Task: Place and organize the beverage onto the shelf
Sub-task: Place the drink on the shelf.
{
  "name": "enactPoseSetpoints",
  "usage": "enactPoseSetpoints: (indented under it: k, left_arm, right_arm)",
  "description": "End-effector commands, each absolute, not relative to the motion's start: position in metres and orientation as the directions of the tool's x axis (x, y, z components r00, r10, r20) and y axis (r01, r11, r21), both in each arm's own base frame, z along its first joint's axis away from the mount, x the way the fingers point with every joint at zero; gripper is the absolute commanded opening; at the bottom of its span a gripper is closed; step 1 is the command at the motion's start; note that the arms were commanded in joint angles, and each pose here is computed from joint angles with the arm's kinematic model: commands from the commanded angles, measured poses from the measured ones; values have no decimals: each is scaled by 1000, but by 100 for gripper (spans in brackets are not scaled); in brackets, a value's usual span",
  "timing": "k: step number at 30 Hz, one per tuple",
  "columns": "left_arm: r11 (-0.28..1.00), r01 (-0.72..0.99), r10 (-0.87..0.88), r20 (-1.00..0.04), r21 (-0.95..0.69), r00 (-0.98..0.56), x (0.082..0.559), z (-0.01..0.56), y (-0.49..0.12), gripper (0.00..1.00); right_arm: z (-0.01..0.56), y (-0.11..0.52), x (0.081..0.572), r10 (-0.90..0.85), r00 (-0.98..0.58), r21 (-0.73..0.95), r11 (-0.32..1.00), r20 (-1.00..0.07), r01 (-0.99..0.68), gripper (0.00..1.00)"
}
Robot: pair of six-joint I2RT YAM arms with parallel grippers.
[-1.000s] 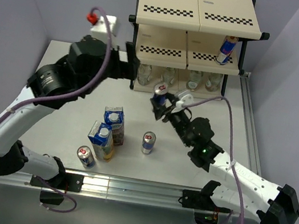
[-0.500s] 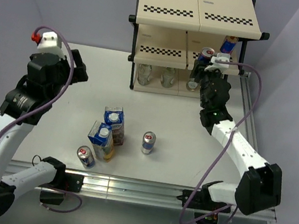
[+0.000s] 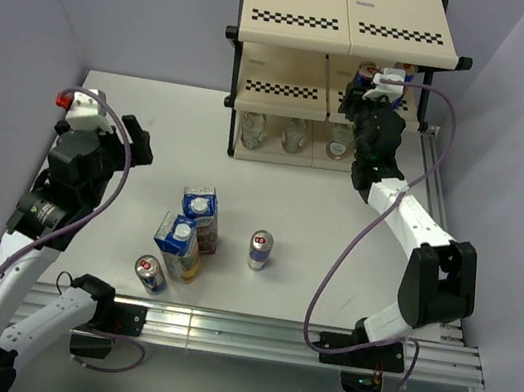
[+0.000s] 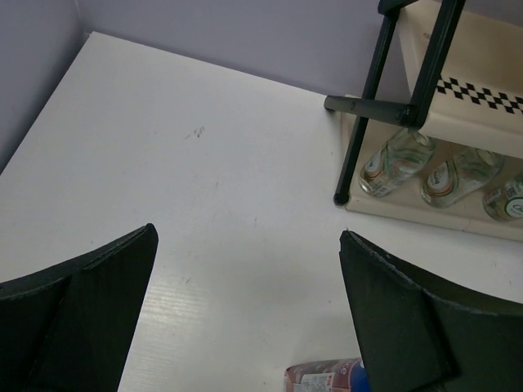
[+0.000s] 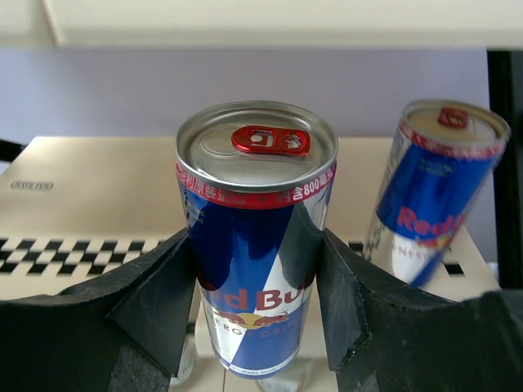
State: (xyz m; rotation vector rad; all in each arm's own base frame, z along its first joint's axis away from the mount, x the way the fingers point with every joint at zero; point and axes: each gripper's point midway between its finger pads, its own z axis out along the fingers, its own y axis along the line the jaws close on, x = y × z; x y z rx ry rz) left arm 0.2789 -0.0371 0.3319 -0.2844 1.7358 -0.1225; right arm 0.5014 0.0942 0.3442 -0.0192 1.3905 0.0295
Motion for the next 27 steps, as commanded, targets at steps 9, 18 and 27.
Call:
enactPoseSetpoints:
  k: [9,18,27]
  left_arm:
    - [961,-139,-256,-961,-241,-101,284,318,-32,100]
    - [965,-106,-253,-961,-242,-110,285,316,-38,99]
    - [966,-93,-253,-961,-243,-116,285,315,-40,99]
  right_arm:
    - [411,84,544,48,367,49,999,-929,-7,0]
    - [388,81,561,47,337,51,999,-940,5,0]
    - [367,78,570,44,286,53,998,-957,21,11]
